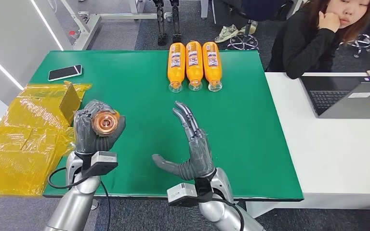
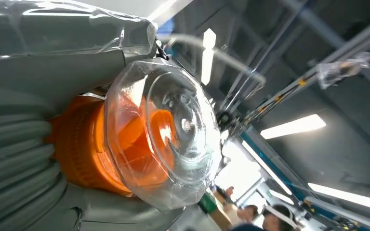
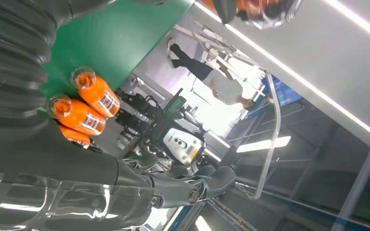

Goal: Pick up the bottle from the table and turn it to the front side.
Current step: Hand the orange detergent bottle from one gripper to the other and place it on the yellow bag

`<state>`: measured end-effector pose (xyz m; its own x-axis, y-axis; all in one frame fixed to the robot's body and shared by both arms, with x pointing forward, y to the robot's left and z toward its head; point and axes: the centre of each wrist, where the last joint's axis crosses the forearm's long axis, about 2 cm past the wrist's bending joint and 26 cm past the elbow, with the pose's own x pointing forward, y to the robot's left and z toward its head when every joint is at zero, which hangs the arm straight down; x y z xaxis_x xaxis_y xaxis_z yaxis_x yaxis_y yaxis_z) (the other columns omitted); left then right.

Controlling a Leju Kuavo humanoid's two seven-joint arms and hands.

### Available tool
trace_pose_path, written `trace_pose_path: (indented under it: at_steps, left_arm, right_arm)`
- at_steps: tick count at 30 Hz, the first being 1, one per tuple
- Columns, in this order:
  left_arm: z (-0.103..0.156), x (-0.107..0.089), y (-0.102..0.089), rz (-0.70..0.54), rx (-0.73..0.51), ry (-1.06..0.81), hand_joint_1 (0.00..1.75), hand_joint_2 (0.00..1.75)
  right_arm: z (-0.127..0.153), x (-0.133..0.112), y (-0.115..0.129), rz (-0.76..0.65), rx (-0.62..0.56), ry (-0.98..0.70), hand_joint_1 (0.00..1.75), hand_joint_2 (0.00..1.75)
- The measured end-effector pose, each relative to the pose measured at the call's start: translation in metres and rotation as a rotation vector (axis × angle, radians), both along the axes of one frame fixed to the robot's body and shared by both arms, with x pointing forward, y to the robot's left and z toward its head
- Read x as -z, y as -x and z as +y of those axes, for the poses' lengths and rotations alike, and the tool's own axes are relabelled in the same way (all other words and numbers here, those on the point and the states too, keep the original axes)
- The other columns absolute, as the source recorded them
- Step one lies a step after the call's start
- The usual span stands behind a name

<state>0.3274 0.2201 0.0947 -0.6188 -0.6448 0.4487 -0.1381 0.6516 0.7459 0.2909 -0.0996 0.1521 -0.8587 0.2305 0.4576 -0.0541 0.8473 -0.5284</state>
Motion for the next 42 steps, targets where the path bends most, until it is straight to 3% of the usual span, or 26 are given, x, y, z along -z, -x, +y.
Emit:
trace_pose_path:
  at_steps: [5, 10, 21, 30, 31, 32, 35, 36, 42]
  left_arm:
    - [0.006, -0.012, -0.015, -0.119, -0.083, -0.276, 1.72, 1.75]
    - [0.016, 0.004, -0.02, -0.109, -0.171, -0.548, 1.7, 1.75]
    - [0.077, 0.061, -0.006, 0.212, -0.246, -0.84, 1.68, 1.75]
    - [0.105, 0.071, -0.005, 0.404, -0.298, -0.985, 1.63, 1.75]
    - [0.106, 0.071, -0.005, 0.409, -0.3, -0.989, 1.58, 1.75]
    - [0.107, 0.07, -0.005, 0.413, -0.301, -0.991, 1.29, 1.75]
    - [0.109, 0.07, -0.006, 0.427, -0.313, -1.003, 0.12, 1.75]
    - [0.11, 0.07, -0.006, 0.432, -0.32, -1.008, 0.0, 1.75]
    - [0.113, 0.073, -0.003, 0.445, -0.356, -1.027, 0.0, 1.75]
  right_arm:
    - [0.0, 0.001, -0.001, 0.008, -0.003, 0.006, 0.0, 1.75]
    - [-0.003, 0.004, 0.001, 0.019, 0.002, 0.005, 0.0, 1.75]
    - [-0.016, 0.027, 0.019, 0.05, 0.032, 0.023, 0.0, 1.75]
    - [-0.025, 0.033, 0.025, 0.067, 0.051, 0.023, 0.0, 1.75]
    - [-0.026, 0.033, 0.025, 0.067, 0.052, 0.023, 0.0, 1.75]
    - [-0.026, 0.033, 0.025, 0.067, 0.052, 0.023, 0.0, 1.75]
    - [-0.027, 0.033, 0.025, 0.066, 0.053, 0.025, 0.0, 1.75]
    - [-0.027, 0.033, 0.025, 0.067, 0.054, 0.026, 0.0, 1.75]
    - [-0.033, 0.036, 0.024, 0.077, 0.061, 0.027, 0.0, 1.75]
